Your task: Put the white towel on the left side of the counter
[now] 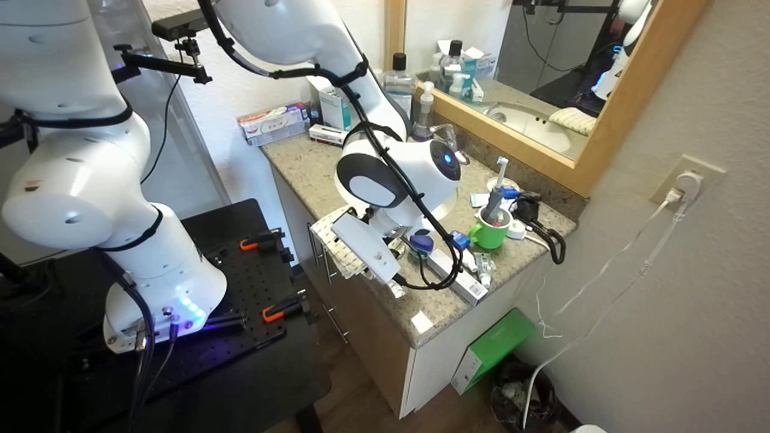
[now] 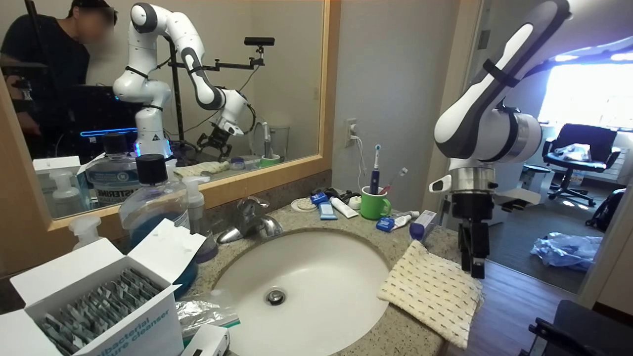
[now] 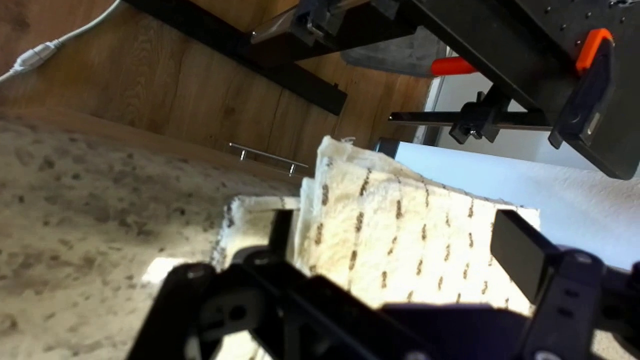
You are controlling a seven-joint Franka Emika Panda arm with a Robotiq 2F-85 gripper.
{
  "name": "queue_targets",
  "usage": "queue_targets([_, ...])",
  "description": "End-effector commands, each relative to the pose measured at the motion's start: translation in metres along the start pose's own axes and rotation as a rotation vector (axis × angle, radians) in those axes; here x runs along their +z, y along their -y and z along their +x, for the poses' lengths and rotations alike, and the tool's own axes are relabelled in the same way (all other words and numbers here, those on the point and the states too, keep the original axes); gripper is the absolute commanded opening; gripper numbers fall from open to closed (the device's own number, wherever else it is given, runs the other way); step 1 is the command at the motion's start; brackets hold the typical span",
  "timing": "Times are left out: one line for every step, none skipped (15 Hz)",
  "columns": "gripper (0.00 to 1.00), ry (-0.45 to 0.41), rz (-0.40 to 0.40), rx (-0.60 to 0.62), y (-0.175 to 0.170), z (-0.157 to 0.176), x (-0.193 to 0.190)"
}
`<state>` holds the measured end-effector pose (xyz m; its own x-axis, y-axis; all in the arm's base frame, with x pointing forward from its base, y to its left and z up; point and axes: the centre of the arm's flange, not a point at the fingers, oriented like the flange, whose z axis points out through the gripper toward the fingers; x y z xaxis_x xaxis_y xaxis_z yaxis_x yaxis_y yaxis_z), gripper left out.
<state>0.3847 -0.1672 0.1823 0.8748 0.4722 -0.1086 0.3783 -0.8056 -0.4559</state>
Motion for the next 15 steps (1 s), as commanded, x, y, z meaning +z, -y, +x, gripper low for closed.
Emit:
queue_targets([0.72, -0.033, 0.002, -0.029, 0.009, -0.001, 0.008])
queue_targets([0.66, -0.032, 0.002, -0.035, 0.009, -0.001, 0.01])
queue_targets([0.56, -0.032, 0.002, -0.037, 0.01, 0.0, 0.011])
queue_targets([0.49, -0.032, -0.001, -0.037, 0.009, 0.0, 0.012])
queue_targets([0.64, -0.031, -0.008, -0.035, 0.009, 0.0, 0.013])
queue_targets([0.38, -0.031, -0.014, -0.031, 0.009, 0.0, 0.013])
queue_targets([0.37, -0.033, -0.013, -0.03, 0.008, 0.0, 0.013])
queue_targets([0.29, -0.035, -0.014, -0.027, 0.008, 0.0, 0.013])
queue_targets([0.21, -0.035, -0.016, -0.026, 0.008, -0.001, 0.012])
queue_targets([0.12, -0.035, -0.017, -0.02, 0.009, -0.001, 0.012])
queue_targets([0.05, -0.034, -0.019, -0.016, 0.01, -0.002, 0.011])
queue_targets([0.02, -0.034, -0.018, -0.015, 0.011, -0.004, 0.009])
queue_targets([0.0, -0.039, -0.02, -0.017, 0.014, -0.008, 0.005])
queue_targets([0.0, -0.04, -0.026, -0.015, 0.018, -0.014, 0.0])
queue_targets([0.0, -0.046, -0.041, -0.013, 0.023, -0.018, -0.005])
